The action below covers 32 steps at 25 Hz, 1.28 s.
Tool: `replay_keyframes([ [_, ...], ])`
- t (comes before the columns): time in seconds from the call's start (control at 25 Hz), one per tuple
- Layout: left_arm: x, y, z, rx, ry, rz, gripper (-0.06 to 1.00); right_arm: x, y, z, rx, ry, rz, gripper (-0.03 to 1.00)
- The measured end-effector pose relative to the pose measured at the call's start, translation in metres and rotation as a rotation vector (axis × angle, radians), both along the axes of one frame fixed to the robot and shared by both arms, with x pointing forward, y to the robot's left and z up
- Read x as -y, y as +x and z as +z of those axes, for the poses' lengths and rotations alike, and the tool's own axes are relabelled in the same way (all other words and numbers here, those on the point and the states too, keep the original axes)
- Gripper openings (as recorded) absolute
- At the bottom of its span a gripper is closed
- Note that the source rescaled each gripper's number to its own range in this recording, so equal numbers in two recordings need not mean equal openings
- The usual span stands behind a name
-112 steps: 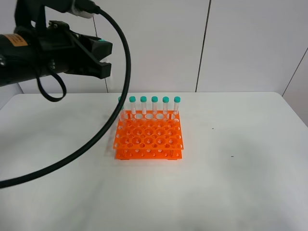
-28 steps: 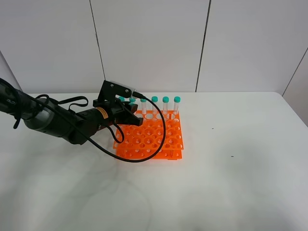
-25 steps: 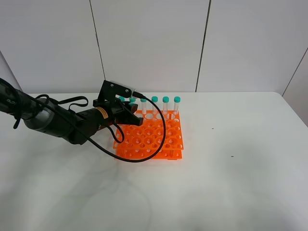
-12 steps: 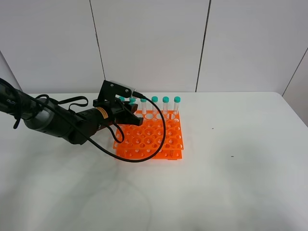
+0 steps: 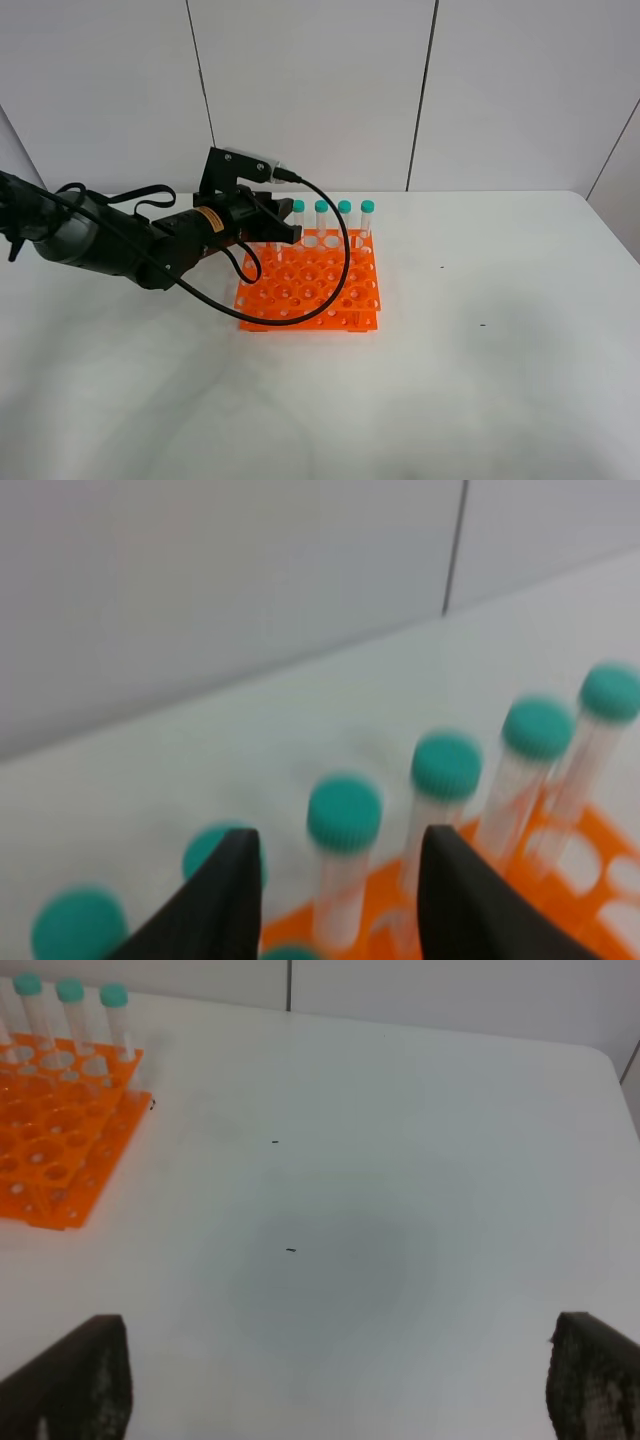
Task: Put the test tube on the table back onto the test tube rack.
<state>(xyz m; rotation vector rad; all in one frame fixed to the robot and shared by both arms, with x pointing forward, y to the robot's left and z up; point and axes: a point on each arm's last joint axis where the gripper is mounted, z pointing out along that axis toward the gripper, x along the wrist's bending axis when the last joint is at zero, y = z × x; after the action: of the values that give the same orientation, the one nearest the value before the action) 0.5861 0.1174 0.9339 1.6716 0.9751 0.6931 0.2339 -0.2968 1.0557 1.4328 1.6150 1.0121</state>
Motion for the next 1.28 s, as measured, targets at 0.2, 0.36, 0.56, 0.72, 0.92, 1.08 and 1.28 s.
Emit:
replay_keyframes([
  [0.2, -0.004, -0.009, 0.044, 0.049, -0.020, 0.003, 0.36, 0.000, 0.000, 0.000, 0.000, 0.000, 0.000, 0.91],
  [0.36, -0.013, -0.024, 0.087, 0.056, -0.015, 0.014, 0.53, 0.000, 0.000, 0.000, 0.000, 0.000, 0.000, 0.91],
  [0.56, -0.029, -0.048, 0.125, -0.070, 0.058, 0.044, 0.96, 0.000, 0.000, 0.000, 0.000, 0.000, 0.000, 0.91],
  [0.72, -0.032, -0.047, 0.142, -0.258, 0.152, 0.083, 1.00, 0.000, 0.000, 0.000, 0.000, 0.000, 0.000, 0.91],
  [0.92, -0.023, -0.021, 0.147, -0.512, 0.320, 0.113, 1.00, 0.000, 0.000, 0.000, 0.000, 0.000, 0.000, 0.91],
  [1.08, -0.027, 0.009, 0.139, -0.681, 0.400, 0.141, 1.00, 0.000, 0.000, 0.000, 0.000, 0.000, 0.000, 0.91],
  [1.28, -0.065, 0.038, 0.112, -0.882, 0.408, 0.226, 1.00, 0.000, 0.000, 0.000, 0.000, 0.000, 0.000, 0.91],
])
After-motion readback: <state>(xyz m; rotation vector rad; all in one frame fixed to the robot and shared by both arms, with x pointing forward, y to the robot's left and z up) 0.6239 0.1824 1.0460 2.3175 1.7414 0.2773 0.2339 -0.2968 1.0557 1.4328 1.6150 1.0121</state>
